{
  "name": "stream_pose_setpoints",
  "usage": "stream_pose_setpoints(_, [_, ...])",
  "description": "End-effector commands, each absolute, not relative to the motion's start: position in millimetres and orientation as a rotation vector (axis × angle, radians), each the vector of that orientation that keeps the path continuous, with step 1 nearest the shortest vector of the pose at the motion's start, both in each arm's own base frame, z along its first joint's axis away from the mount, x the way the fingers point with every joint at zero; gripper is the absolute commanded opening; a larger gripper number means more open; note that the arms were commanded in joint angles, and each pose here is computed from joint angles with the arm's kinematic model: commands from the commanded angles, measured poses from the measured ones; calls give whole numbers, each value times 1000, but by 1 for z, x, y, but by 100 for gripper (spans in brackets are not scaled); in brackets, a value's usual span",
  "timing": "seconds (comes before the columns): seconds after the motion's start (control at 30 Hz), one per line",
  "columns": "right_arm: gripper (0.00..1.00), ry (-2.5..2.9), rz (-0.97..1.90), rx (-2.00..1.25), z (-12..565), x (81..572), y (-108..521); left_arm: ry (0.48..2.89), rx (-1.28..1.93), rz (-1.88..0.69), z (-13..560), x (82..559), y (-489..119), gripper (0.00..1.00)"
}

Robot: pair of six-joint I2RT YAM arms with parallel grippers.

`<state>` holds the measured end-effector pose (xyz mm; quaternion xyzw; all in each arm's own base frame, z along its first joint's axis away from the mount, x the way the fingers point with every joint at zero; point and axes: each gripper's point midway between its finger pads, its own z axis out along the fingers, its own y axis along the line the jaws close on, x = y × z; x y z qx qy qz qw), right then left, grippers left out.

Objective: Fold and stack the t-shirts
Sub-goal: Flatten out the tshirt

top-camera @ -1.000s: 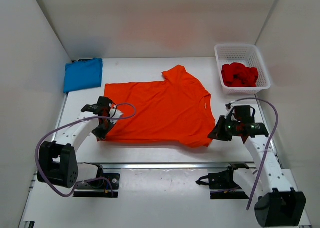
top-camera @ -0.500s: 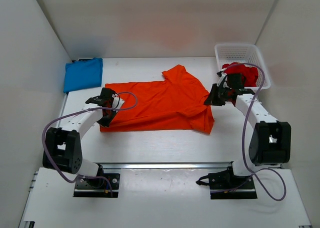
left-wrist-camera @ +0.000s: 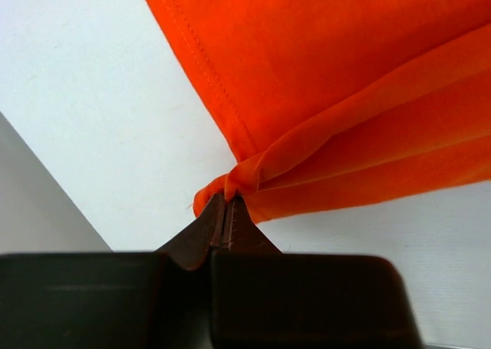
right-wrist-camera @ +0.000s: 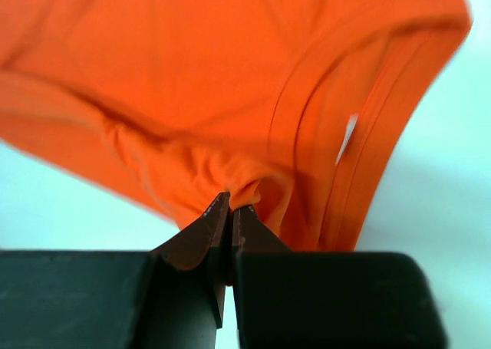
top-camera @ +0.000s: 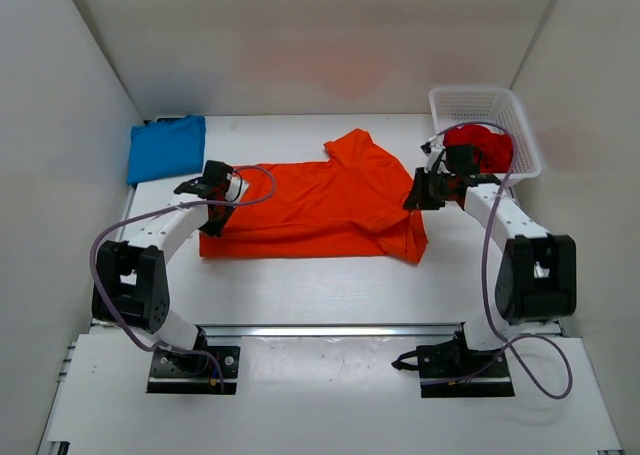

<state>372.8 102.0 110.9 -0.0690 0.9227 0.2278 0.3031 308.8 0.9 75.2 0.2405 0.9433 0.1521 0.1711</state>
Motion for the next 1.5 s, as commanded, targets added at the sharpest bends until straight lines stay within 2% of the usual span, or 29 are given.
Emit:
stream_pose_setpoints(0.0, [0,2409,635,-200,134,323,106,2663,732,418,98,289,6,0])
stream_pose_setpoints(0.03, [0,2418,647,-192,134,311,109,2712,775,419,91,268,9,0])
stream_pose_setpoints(0.13, [0,2618,711,-80,107,222,111,2805,850,420,80,220,21,0])
stream_pose_setpoints(0.27, [0,2832,753,53,94,146,104,2865,853,336,73,188,17,0])
stream_pose_setpoints(0.47, [0,2971,713,-42,94,116,107,2889,883,359,67,180,22,0])
stream_pose_setpoints(0.53, [0,2959,814,-116,109,114,122,2879,897,385,70,182,24,0])
stream_pose_setpoints(0.63, [0,2871,1166,-270,145,93,165,2878,899,414,70,180,28,0])
stream_pose_setpoints(0.73, [0,2849,1238,-321,150,75,163,2868,889,413,68,180,28,0])
stream_pose_setpoints(0.83, [0,2778,1111,-276,144,102,154,2875,877,387,62,180,25,0])
stream_pose_setpoints(0.93, [0,2657,914,-192,147,169,137,2865,859,416,63,183,28,0])
stream_pose_setpoints(1.07, [0,2571,804,-307,152,238,143,2827,846,483,63,195,32,0])
stream_pose_setpoints(1.3, [0,2667,655,-444,117,284,148,2760,761,511,66,220,29,0])
stream_pose_setpoints(1.47, [0,2647,577,-340,117,322,135,2770,699,471,62,230,23,0])
